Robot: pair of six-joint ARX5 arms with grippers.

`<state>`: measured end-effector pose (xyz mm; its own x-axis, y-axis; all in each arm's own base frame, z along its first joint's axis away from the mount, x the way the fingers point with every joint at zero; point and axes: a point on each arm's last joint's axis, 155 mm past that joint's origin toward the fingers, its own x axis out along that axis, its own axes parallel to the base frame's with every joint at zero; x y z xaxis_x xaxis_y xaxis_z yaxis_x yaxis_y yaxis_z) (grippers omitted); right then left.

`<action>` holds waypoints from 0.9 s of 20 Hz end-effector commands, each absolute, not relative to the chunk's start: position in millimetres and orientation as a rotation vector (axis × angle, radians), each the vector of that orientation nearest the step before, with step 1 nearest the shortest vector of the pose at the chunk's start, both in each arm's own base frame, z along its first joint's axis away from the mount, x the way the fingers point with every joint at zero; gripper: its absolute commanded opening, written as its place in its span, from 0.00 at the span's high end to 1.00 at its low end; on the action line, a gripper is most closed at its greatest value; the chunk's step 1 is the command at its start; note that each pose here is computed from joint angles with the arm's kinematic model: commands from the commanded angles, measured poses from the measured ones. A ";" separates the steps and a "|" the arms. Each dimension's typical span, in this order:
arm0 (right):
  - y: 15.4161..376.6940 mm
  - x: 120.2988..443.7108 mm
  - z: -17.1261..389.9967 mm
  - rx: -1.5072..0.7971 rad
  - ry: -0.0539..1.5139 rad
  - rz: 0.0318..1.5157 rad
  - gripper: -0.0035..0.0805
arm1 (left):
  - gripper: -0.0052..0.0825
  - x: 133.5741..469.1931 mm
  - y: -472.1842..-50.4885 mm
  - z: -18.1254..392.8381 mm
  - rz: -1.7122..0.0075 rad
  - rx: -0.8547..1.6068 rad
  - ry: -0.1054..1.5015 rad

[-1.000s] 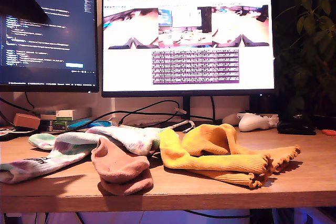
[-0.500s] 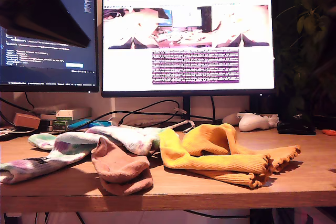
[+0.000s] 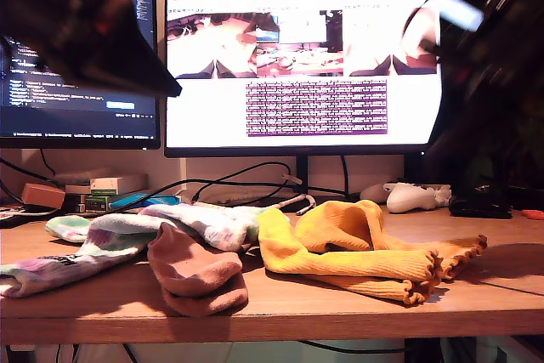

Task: Pair up the socks based on colour and pattern, by placing them on top of one another

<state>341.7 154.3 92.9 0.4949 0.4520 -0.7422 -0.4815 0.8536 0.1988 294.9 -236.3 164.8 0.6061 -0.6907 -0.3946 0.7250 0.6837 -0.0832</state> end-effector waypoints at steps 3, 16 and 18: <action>158.8 353.4 58.9 -0.064 0.921 0.583 0.97 | 0.97 297.0 -240.6 154.7 -0.832 0.113 0.424; 112.2 298.9 -23.0 -0.180 1.316 0.439 0.97 | 0.97 307.6 -246.9 147.4 -0.833 0.130 0.465; 84.4 294.9 -27.4 -0.199 1.369 0.301 0.97 | 0.97 306.5 -246.2 145.0 -0.836 0.148 0.470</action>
<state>330.1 112.1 11.8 0.3111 0.1915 -0.9309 -0.3846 0.9211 0.0609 307.0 -243.5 142.5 0.5779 -0.6734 -0.4611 0.7348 0.6751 -0.0651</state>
